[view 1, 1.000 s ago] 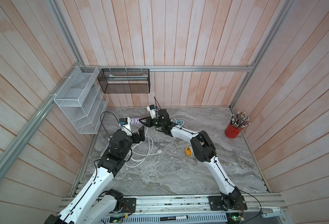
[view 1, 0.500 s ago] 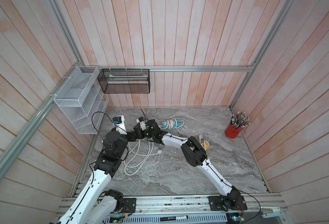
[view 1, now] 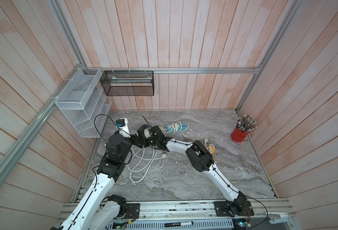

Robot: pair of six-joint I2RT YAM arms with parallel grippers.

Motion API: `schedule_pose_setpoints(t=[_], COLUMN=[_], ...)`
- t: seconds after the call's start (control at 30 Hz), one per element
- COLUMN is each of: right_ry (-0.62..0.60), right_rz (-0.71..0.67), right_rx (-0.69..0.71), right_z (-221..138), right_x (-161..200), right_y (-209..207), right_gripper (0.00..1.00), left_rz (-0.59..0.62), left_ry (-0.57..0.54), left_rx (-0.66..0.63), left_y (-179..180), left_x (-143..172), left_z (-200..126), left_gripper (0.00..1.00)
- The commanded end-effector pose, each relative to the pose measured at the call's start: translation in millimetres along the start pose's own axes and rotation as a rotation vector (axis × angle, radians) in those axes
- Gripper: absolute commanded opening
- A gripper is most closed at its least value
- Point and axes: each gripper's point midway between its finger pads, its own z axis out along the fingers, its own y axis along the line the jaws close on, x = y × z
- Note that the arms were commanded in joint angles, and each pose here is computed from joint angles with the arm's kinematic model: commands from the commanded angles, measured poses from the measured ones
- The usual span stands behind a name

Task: Unwrap the cord wrapped around the power strip
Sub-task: Place the power strip at the center of the board, then pick up the power strip from the center of the board.

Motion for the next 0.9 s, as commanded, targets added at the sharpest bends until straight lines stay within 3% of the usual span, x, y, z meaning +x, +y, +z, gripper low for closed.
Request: schedule_pose_setpoints(t=[0.0, 0.3, 0.5, 0.87], right_ry=[-0.071, -0.163, -0.226, -0.282], right_rz=[-0.021, -0.114, -0.097, -0.042], right_rx=[0.04, 0.092, 0.146, 0.304], right_z=[-27, -83, -139, -260], right_x=[-27, -71, -83, -69], right_y=[-2, 16, 9, -20], right_gripper=[0.9, 0.94, 0.97, 0.99], left_rz=[0.002, 0.006, 0.011, -0.019], left_ry=[-0.023, -0.029, -0.022, 0.085], left_rx=[0.0, 0.008, 0.038, 0.145], left_y=[1, 0, -5, -23], left_x=[-5, -8, -5, 31], left_z=[-1, 0, 6, 30], left_gripper=[1.0, 1.0, 1.0, 1.0])
